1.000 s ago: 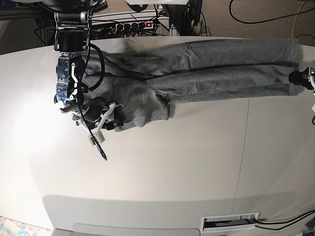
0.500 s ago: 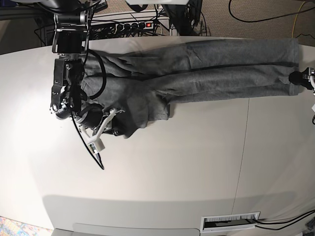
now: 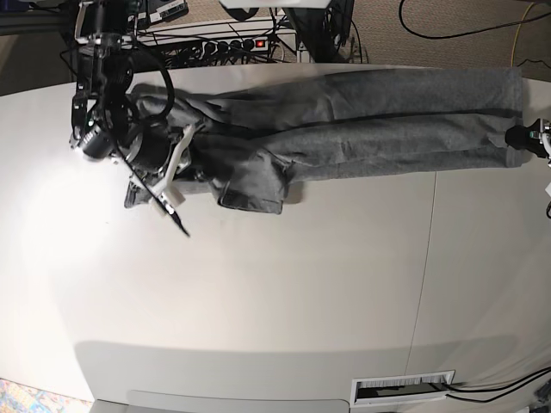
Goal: Fold the T-shirt properly
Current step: 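Press the right gripper onto the shirt end and grasp it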
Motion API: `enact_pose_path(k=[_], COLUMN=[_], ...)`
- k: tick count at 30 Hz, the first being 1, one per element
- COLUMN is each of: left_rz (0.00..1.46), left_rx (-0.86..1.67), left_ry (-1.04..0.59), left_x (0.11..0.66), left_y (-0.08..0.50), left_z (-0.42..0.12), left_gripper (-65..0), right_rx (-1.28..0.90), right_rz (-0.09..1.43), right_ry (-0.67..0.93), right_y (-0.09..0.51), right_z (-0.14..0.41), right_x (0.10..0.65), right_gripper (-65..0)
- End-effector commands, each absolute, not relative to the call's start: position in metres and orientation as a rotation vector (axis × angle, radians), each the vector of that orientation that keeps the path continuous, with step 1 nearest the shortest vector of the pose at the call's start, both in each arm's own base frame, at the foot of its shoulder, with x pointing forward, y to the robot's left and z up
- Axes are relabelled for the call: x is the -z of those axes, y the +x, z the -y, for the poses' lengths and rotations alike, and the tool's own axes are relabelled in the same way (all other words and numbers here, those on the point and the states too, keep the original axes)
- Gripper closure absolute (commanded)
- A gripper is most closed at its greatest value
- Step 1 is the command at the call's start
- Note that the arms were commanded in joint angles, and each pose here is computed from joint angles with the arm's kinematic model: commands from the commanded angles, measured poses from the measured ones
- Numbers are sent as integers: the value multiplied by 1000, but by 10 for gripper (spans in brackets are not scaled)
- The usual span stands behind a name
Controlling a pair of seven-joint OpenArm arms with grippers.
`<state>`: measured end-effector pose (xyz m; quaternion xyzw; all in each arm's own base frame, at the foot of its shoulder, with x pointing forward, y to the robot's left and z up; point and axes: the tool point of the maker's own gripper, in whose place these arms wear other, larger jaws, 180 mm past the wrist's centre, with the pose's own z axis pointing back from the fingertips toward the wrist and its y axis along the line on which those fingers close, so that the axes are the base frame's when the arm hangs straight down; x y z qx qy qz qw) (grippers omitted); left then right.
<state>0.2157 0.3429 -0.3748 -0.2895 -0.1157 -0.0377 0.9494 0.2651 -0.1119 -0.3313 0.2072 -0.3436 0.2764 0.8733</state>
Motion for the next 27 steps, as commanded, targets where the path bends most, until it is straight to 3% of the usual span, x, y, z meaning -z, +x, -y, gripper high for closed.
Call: enact_pose_path(k=[1, 20, 21, 24, 27], left_rz=[270, 270, 270, 270, 270], left_rx=[86, 86, 86, 86, 86], left_ry=[-570, -570, -570, -570, -570], left_x=[360, 360, 360, 360, 360], left_y=[225, 225, 225, 225, 225], left_z=[-353, -353, -353, -353, -353], left_gripper=[-65, -65, -65, -65, -65], right_rx=[-584, -476, -477, -479, -482], right_rz=[769, 762, 760, 792, 837], right_ry=[428, 176, 167, 139, 130], right_y=[266, 231, 231, 237, 246], right_z=[115, 193, 195, 198, 195], right_x=[318, 311, 311, 307, 296], right_gripper=[0, 0, -10, -185, -214])
